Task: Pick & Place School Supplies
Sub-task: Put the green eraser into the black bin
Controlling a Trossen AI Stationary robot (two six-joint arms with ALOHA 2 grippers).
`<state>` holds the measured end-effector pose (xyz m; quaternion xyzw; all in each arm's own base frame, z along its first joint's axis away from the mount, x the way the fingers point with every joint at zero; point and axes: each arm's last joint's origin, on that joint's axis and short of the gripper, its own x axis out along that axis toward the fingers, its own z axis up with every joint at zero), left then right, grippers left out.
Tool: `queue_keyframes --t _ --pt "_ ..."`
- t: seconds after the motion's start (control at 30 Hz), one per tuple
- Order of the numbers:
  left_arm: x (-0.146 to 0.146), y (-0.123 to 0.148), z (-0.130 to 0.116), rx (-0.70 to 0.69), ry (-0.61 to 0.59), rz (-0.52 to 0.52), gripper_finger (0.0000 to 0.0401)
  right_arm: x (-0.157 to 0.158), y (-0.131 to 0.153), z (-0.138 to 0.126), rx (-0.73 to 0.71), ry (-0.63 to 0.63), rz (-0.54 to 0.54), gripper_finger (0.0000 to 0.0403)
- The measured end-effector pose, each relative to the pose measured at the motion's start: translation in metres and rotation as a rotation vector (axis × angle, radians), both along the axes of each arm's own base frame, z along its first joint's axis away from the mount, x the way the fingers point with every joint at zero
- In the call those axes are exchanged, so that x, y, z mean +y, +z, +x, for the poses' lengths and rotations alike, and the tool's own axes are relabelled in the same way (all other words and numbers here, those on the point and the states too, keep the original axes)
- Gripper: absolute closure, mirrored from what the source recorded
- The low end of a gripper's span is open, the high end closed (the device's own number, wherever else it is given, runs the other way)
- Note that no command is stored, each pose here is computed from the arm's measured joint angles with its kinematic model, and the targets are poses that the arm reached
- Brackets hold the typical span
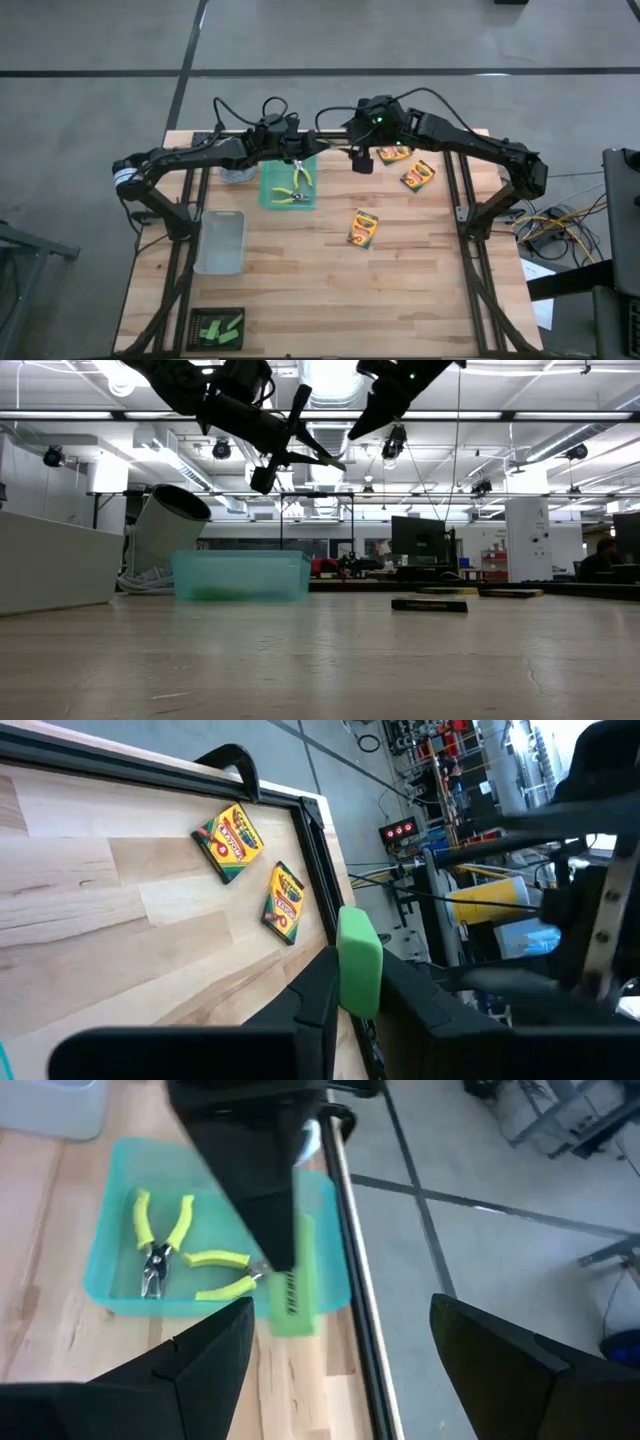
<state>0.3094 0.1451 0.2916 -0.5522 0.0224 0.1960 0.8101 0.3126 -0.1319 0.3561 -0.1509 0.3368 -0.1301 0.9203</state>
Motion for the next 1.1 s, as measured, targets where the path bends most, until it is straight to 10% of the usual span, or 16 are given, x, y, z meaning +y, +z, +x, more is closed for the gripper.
queue_keyframes --t 0.73,1.1 --pt "-0.005 0.018 -0.008 0.046 -0.135 0.422 0.035 0.03 0.029 -0.056 -0.177 0.144 0.127 0.0101" --pt "-0.023 0.03 -0.028 0.077 -0.433 0.569 0.035 0.04 0.0 -0.08 -0.332 0.14 0.092 0.0111"
